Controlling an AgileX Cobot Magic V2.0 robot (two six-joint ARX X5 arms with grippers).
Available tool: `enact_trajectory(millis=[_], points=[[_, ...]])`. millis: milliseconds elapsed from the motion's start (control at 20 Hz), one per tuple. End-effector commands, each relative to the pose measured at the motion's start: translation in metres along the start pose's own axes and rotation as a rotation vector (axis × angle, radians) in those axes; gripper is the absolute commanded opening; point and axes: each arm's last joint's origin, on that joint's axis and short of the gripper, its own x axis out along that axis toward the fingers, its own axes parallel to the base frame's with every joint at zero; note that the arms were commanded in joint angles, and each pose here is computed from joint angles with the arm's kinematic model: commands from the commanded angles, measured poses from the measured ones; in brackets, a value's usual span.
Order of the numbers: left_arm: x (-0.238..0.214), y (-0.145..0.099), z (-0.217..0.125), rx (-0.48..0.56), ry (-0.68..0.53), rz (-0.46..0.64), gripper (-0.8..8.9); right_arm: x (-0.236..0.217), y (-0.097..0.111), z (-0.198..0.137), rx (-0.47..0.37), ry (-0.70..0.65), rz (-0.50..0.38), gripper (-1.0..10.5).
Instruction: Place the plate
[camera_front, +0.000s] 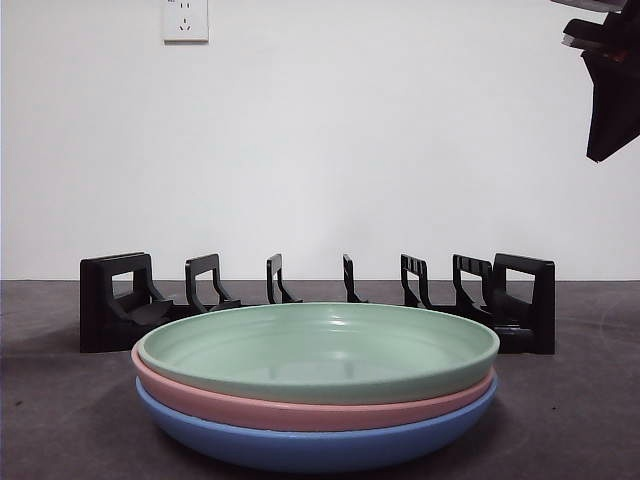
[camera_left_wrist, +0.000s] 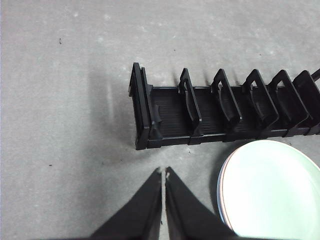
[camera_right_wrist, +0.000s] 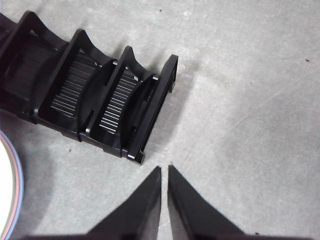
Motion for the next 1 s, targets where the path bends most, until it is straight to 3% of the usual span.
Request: enact_trajectory(millis=[50,150,200,250,400,550,700,1000], points=[[-0.004,-0.002,0.005,0.013,-0.025,-0.007,0.08,-0.002,0.000,0.005,0.009,-0.023,-0.008,0.2],[-0.007,-0.002,0.003,0.016,-0.045,-0.011,0.07,-0.002,0.000,0.007,0.005,-0.043,-0.010,0.2],[-0.010,0.000,0.000,0.099,-0.087,0.012,0.07,-0.002,-0.001,0.008,0.003,-0.055,-0.012,0.2],[-0.008,0.003,-0.006,0.116,-0.174,0.038,0.07,-0.002,-0.001,0.009,0.001,-0.068,-0.014,0.2],[0.024,0.025,-0.055,0.131,-0.455,0.089,0.07,-0.003,-0.001,0.013,-0.004,-0.105,-0.020,0.2],[0.053,0.048,-0.112,0.113,-0.583,0.155,0.07,-0.003,-0.002,0.016,-0.010,-0.139,-0.024,0.2],[0.070,0.060,-0.149,0.098,-0.593,0.202,0.07,-0.004,-0.002,0.020,-0.017,-0.179,-0.030,0.2],[0.076,0.064,-0.161,0.081,-0.514,0.218,0.07,-0.005,-0.003,0.025,-0.026,-0.234,-0.037,0.2]])
